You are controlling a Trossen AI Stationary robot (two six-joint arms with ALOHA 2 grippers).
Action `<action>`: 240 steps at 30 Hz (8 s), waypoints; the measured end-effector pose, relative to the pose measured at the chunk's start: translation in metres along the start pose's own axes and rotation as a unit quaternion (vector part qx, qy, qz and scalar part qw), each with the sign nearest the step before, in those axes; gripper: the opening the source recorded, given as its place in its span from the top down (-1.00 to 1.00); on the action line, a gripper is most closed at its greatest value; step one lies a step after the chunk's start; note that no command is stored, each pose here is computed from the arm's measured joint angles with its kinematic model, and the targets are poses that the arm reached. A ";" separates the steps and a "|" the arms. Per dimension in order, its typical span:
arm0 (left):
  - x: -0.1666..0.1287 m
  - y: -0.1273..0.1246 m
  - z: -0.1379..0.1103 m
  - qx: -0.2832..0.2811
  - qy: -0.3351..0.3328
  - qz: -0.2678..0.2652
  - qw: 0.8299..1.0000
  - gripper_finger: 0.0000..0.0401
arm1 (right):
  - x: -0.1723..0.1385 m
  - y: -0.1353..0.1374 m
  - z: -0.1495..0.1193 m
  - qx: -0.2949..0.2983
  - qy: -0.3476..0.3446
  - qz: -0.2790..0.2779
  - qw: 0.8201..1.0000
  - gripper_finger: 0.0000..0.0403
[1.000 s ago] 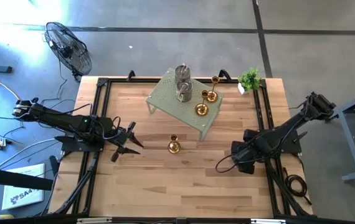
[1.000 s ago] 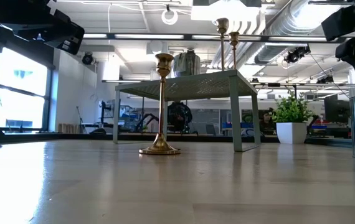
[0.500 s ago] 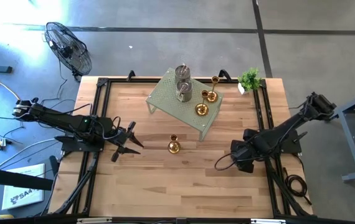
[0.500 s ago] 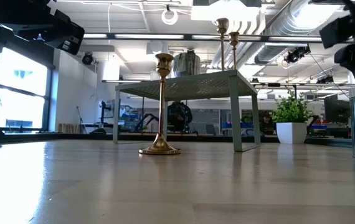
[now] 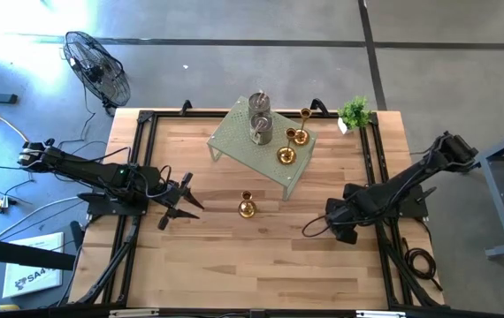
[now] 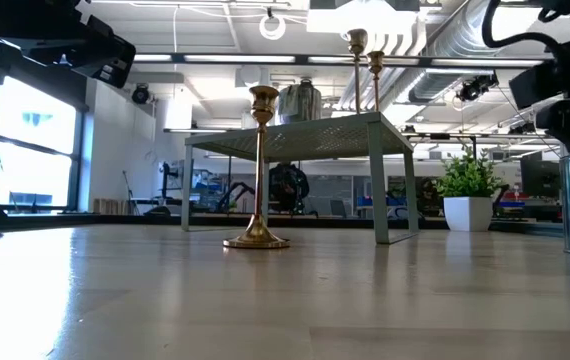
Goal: Pick & Place candle stick holders
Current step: Put the brown scented candle on the shelf
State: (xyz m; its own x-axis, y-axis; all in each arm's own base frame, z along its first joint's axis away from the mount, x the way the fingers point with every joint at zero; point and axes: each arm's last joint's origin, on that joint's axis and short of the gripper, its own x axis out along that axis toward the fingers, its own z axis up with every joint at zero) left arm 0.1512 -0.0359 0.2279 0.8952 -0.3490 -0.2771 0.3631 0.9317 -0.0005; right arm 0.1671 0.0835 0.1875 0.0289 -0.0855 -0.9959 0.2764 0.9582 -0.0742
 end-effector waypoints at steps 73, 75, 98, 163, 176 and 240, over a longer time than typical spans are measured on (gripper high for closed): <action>0.000 0.000 0.000 0.000 0.000 0.000 1.000 0.29 | 0.002 0.005 0.009 0.116 -0.063 0.021 0.991 -0.71; 0.000 0.000 0.000 0.000 -0.001 0.006 1.000 0.29 | 0.002 0.005 0.010 0.116 -0.070 0.024 0.990 -0.71; -0.001 0.008 0.007 -0.053 -0.036 0.143 0.988 0.29 | -0.018 0.030 0.015 0.102 -0.152 0.069 0.981 -0.71; 0.077 0.017 0.061 -0.059 0.058 0.030 0.996 -0.62 | -0.142 0.090 0.174 -0.119 -0.277 0.068 0.951 -0.71; 0.118 0.021 0.082 -0.049 0.064 -0.033 0.996 -0.62 | -0.146 0.098 0.192 -0.127 -0.280 0.039 0.951 -0.71; 0.161 0.028 0.066 -0.023 0.015 -0.016 0.999 -0.69 | -0.142 0.095 0.195 -0.138 -0.273 0.038 0.951 -0.71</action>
State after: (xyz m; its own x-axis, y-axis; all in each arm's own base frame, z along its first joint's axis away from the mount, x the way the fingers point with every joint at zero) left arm 0.3229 -0.0726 0.2463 0.8750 -0.3752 -0.3059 0.3776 0.9244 -0.0539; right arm 0.3764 0.1331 0.3320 0.5546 -0.0704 -0.8291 -0.0076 0.9960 -0.0896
